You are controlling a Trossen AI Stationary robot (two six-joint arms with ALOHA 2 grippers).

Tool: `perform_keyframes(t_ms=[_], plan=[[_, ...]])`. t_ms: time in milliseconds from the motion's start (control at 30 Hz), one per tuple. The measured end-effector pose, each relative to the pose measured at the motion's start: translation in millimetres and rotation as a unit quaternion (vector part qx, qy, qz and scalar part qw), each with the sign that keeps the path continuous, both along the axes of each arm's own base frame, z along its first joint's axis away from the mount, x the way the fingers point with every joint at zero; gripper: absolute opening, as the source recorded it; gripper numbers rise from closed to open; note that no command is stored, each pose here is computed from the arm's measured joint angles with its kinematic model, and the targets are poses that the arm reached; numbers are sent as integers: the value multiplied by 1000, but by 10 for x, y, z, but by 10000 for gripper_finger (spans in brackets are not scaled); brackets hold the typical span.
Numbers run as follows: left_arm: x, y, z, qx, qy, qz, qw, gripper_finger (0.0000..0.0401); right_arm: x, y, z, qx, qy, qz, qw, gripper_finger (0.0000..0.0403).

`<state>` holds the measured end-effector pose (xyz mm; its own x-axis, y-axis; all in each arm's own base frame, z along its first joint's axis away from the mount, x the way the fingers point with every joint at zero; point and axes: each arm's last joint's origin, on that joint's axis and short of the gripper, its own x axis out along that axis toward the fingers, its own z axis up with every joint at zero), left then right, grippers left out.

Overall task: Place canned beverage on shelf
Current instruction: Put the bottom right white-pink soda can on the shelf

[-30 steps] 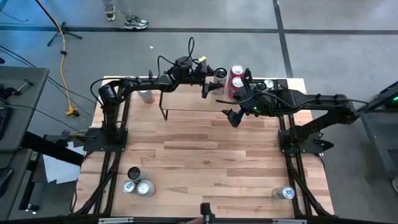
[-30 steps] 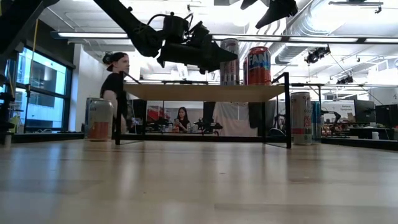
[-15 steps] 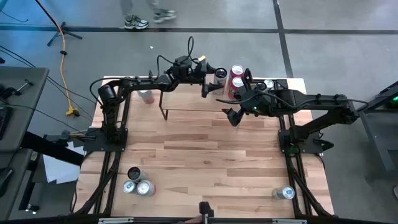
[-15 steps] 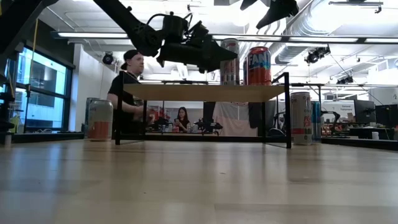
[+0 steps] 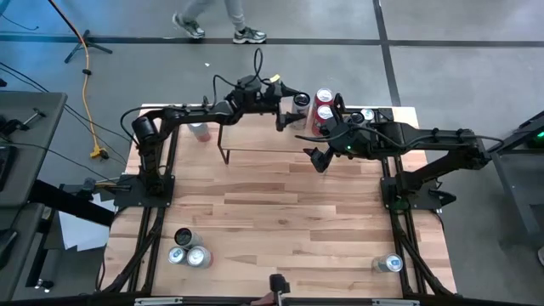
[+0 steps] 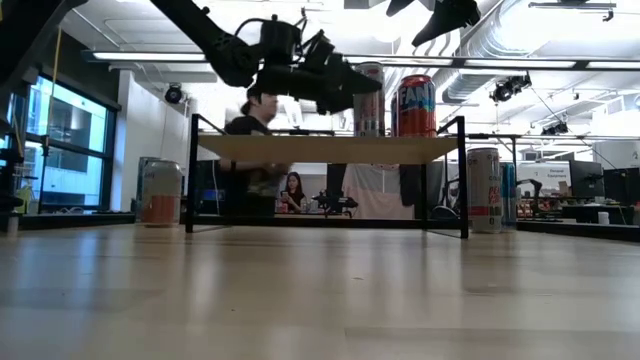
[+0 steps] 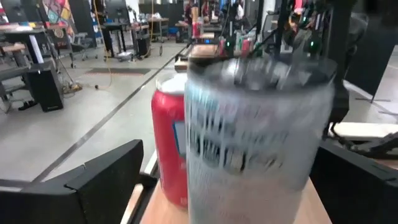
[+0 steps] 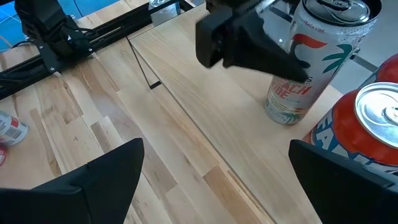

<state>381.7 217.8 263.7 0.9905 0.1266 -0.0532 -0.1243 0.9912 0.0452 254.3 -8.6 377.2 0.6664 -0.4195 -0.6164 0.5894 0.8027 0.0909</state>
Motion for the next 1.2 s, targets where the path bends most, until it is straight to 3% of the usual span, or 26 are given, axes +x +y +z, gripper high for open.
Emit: perform_keyframes(t_ms=[500,600,833,1200], plan=[[-331,-92,685,46,-72,6,996,399,0,1,-1,1,0,1,1000,386],[-385,-193,842,17,-94,-6,995,399,-3,0,-1,1,1,1,1000,386],[-438,-398,990,-115,-96,-30,988,399,-5,12,-4,1,3,3,1000,386],[-378,-494,806,-169,-13,-28,985,399,-144,195,21,-1,25,44,999,386]])
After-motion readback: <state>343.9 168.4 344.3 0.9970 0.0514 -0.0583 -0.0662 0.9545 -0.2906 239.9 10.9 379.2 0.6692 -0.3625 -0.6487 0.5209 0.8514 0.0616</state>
